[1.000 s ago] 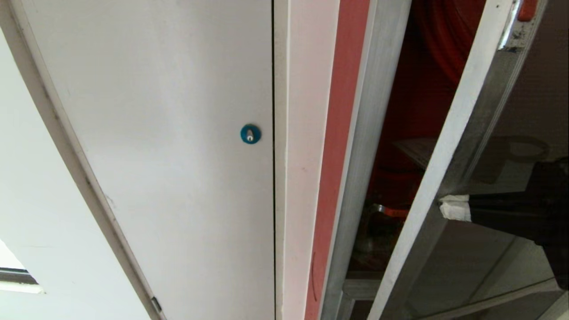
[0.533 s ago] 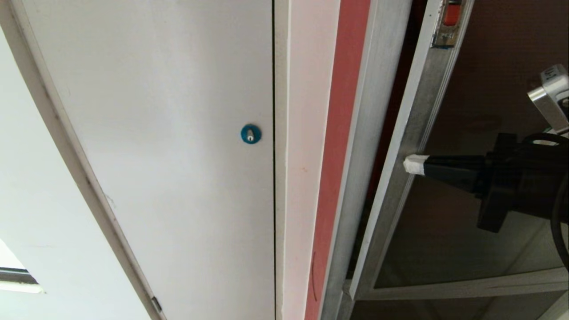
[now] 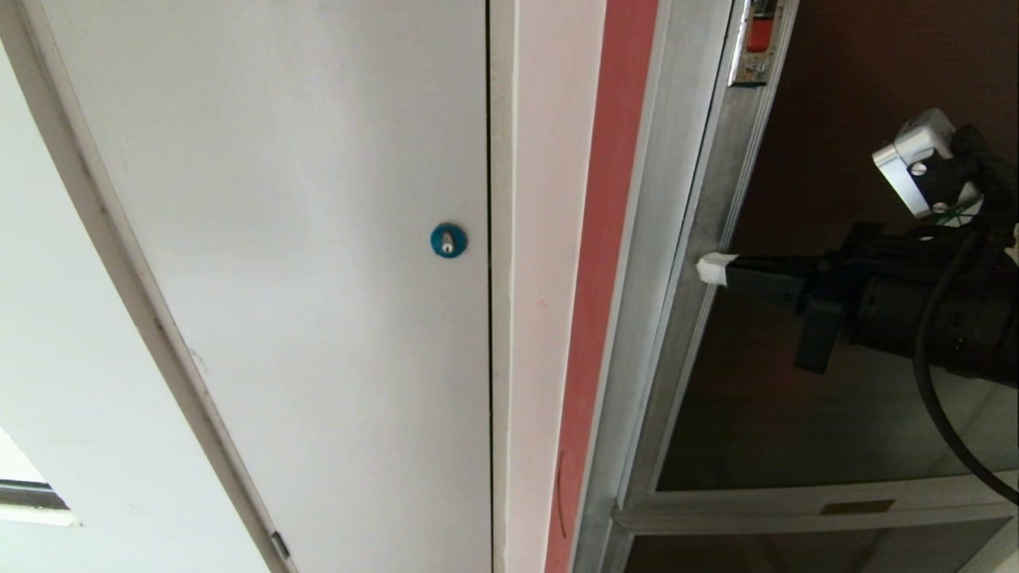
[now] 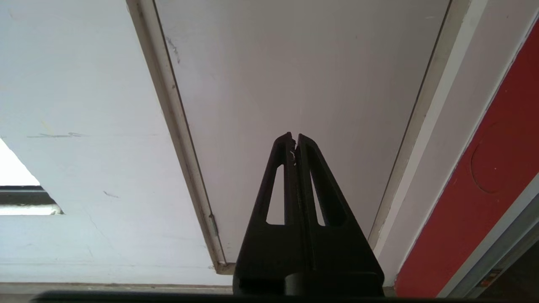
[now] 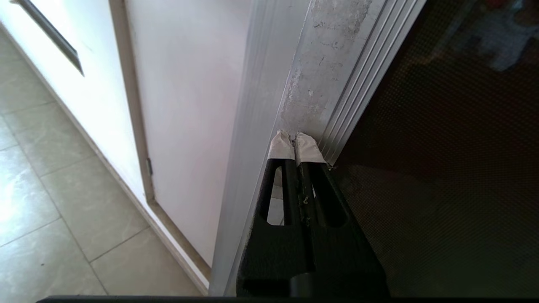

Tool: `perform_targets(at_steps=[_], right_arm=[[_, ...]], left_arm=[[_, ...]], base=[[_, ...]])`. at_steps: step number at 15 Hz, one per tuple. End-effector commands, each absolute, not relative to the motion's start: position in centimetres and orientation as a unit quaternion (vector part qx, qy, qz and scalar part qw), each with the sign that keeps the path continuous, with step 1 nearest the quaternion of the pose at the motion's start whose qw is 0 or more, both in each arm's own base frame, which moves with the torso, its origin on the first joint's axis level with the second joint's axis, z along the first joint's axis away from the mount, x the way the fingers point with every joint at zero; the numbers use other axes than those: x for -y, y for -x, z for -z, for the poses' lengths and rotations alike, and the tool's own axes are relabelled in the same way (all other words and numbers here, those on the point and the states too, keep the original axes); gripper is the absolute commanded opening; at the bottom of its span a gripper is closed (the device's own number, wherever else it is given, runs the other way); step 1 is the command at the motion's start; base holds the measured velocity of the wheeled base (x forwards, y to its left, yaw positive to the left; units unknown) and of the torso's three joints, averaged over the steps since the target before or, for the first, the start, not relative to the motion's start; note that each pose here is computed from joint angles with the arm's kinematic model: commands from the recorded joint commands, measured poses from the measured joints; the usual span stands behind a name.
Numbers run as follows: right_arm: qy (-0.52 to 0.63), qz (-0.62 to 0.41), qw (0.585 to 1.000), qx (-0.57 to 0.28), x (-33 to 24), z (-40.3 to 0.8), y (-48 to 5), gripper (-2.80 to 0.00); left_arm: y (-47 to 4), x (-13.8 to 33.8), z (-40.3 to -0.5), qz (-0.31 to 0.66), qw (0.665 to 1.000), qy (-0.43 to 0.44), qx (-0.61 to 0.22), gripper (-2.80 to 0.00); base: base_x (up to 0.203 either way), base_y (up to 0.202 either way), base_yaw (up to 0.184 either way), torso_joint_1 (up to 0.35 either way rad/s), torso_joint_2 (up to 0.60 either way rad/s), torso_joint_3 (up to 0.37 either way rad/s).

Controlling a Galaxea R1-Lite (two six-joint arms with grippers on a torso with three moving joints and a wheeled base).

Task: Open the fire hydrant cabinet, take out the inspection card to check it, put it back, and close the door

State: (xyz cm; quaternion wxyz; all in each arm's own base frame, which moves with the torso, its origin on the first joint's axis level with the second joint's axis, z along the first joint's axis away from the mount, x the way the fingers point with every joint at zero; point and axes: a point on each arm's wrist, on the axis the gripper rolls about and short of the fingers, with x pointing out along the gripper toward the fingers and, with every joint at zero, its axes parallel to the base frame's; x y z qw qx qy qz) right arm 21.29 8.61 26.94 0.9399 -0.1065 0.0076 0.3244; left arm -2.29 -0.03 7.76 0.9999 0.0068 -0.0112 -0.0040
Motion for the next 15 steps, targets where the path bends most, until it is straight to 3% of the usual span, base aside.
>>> perform_targets(at_steps=[1, 9, 15], right_arm=[[0.107, -0.319, 0.942, -0.009, -8.9, -26.4, -22.3, -2.80], [0.109, -0.291, 0.951, 0.004, -9.4, -25.8, -24.1, -2.80], [0.091, -0.303, 0.948, 0.033, -8.8, -27.3, -21.7, -2.80]], left_arm=[[2.2, 0.0, -7.6, 0.004, 1.000, -0.007, 0.008, -2.80], [2.2, 0.0, -7.6, 0.004, 1.000, -0.007, 0.008, -2.80], [2.2, 0.0, -7.6, 0.004, 1.000, -0.007, 0.008, -2.80]], base=[[0.000, 0.000, 0.000, 0.000, 0.00, 0.000], [0.000, 0.000, 0.000, 0.000, 0.00, 0.000], [0.000, 0.000, 0.000, 0.000, 0.00, 0.000]])
